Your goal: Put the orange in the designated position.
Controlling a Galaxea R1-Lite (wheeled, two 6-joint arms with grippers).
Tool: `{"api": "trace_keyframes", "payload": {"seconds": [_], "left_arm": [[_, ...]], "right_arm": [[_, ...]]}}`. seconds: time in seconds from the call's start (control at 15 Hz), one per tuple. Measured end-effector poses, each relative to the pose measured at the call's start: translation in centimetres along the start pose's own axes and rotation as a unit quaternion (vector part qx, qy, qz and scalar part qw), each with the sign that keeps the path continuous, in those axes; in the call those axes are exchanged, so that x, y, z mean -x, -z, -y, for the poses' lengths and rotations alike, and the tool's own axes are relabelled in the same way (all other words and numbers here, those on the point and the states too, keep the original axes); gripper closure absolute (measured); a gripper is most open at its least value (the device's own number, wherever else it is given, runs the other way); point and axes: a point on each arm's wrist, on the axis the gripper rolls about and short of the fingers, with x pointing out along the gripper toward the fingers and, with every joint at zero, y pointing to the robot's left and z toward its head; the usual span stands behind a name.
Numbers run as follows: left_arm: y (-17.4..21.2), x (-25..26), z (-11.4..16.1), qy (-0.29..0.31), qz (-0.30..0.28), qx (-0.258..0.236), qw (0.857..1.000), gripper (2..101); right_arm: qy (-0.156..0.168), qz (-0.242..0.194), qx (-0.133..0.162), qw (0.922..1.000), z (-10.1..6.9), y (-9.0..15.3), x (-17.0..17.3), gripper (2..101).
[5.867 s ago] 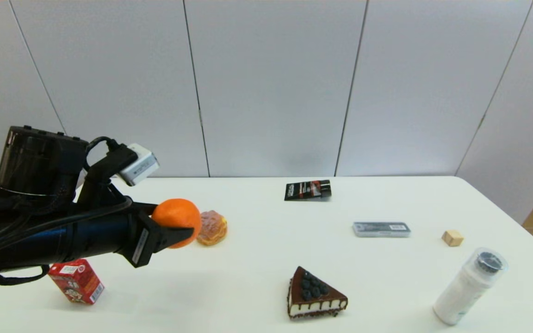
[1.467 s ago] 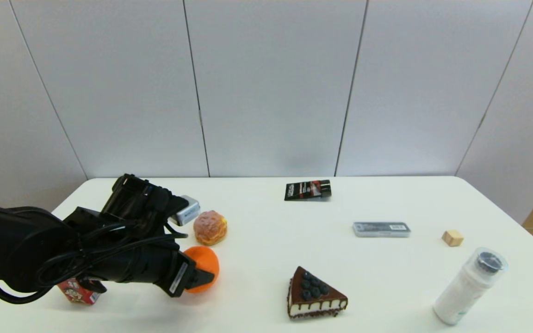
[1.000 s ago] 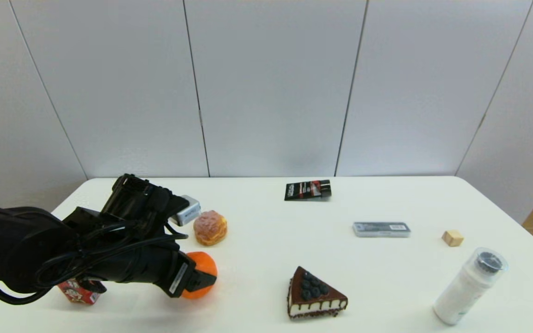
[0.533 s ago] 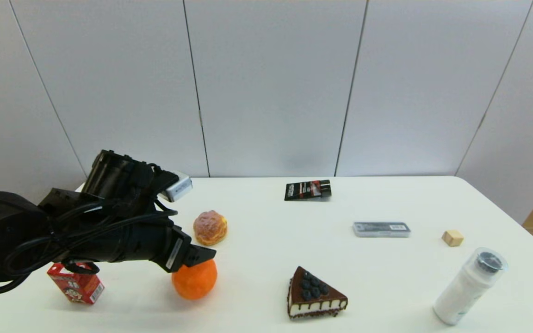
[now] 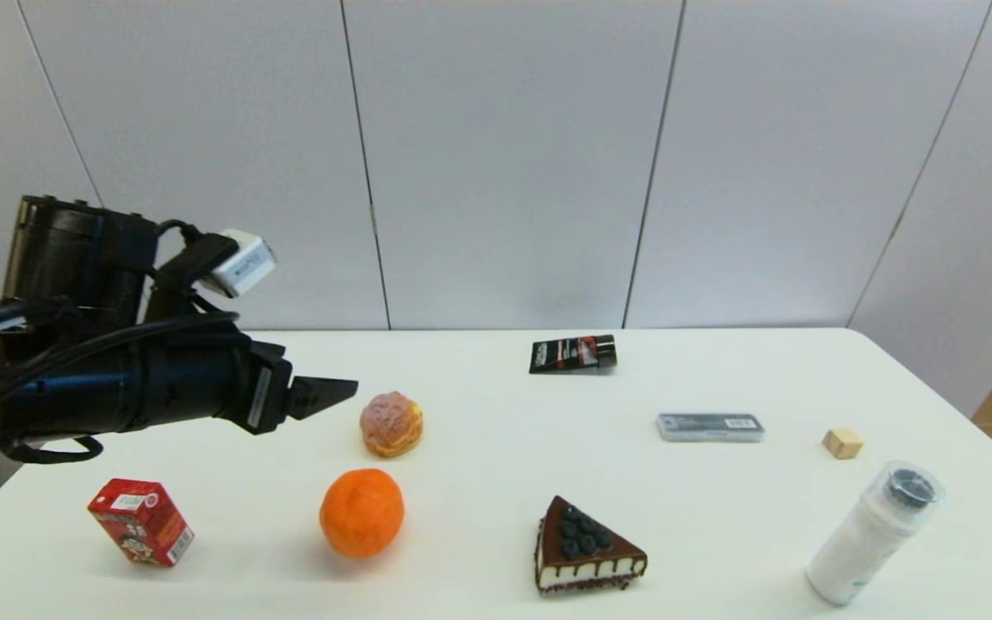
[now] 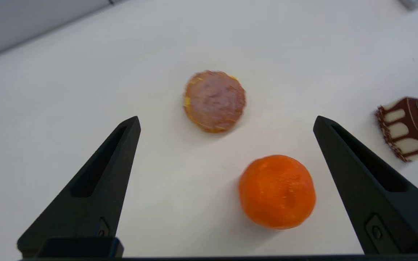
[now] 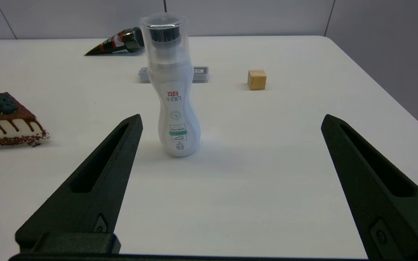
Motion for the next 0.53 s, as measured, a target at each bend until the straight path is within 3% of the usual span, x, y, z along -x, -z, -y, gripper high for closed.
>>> {"api": "trace_keyframes", "payload": {"seconds": [0.53], "left_arm": [[-0.3, 8.0, -2.2, -0.101, 0.101, 0.016, 0.99, 6.0]], "right_arm": [[0.0, 0.0, 0.0, 1.0, 0.0, 0.0, 0.0, 4.6]]}}
